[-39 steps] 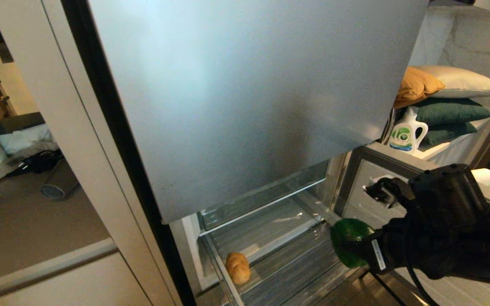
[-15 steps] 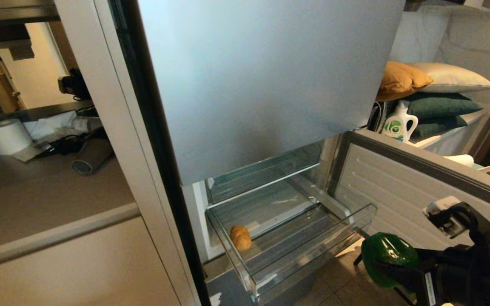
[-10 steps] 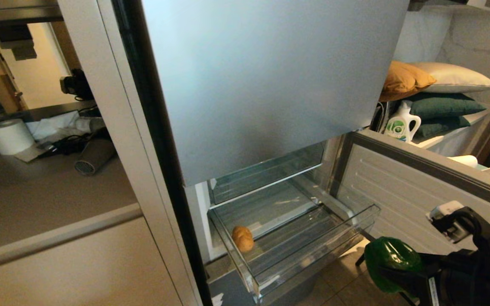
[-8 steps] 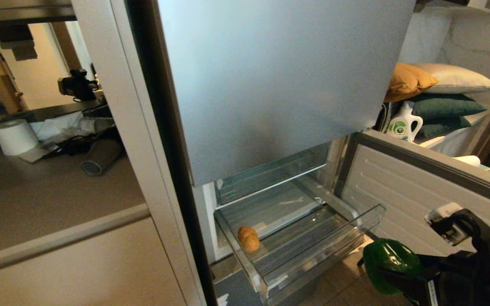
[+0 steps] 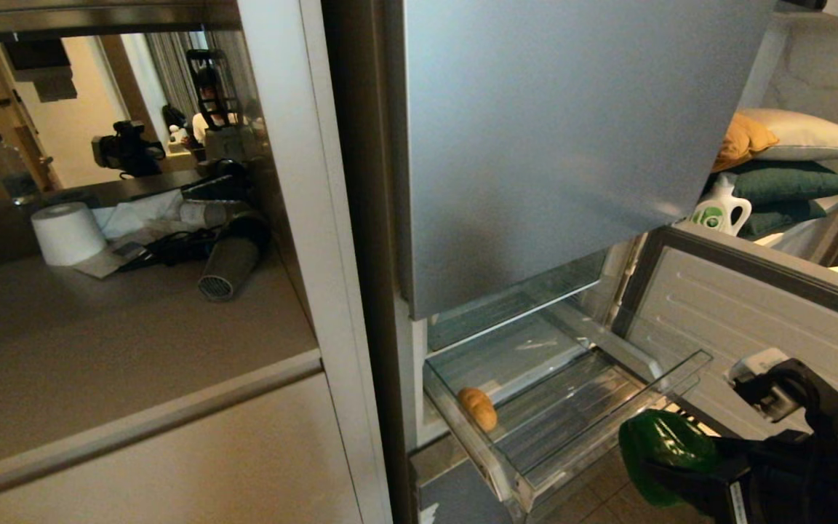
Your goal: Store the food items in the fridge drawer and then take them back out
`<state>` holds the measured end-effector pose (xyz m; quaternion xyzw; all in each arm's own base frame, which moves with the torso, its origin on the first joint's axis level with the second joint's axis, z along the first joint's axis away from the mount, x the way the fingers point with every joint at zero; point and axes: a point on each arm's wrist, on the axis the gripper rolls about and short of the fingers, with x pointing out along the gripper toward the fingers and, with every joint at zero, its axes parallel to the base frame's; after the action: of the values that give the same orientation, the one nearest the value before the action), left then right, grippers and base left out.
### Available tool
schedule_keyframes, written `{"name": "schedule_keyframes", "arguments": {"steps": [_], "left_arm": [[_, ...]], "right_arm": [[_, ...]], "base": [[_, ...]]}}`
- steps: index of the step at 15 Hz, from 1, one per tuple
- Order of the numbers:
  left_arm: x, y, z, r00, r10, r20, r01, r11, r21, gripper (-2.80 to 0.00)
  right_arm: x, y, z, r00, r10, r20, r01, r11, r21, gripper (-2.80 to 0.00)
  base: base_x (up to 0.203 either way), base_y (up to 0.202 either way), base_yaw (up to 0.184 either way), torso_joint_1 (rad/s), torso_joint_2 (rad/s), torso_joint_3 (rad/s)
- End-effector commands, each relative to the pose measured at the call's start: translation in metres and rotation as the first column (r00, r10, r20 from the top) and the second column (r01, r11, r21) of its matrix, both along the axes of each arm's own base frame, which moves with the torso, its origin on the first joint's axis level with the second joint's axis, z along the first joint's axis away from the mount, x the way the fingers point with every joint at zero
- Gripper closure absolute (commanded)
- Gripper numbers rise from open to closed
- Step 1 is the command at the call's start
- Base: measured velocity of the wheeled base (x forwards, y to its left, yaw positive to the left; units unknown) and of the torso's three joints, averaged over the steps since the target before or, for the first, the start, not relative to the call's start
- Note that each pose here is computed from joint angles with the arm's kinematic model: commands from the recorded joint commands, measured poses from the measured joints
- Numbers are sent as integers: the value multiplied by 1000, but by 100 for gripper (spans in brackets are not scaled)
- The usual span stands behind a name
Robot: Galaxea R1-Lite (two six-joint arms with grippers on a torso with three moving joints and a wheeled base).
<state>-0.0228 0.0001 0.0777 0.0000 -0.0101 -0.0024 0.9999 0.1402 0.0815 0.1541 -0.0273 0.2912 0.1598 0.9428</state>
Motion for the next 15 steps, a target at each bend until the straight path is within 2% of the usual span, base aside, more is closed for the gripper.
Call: {"name": "schedule_keyframes", "arguments": {"steps": [1,15], "left_arm": [[1,0,-3,1000,0,-11,0,1000,0,0],[1,0,-3,1000,-1,-9,1,1000,2,0]], "right_arm": [[0,0,-1,1000,2,-2,-2,1000,-1,0],[0,1,-3,1000,12,28,-13,1000,17,0]], "base": [[0,0,0,0,0,0],[0,0,0,0,0,0]]}}
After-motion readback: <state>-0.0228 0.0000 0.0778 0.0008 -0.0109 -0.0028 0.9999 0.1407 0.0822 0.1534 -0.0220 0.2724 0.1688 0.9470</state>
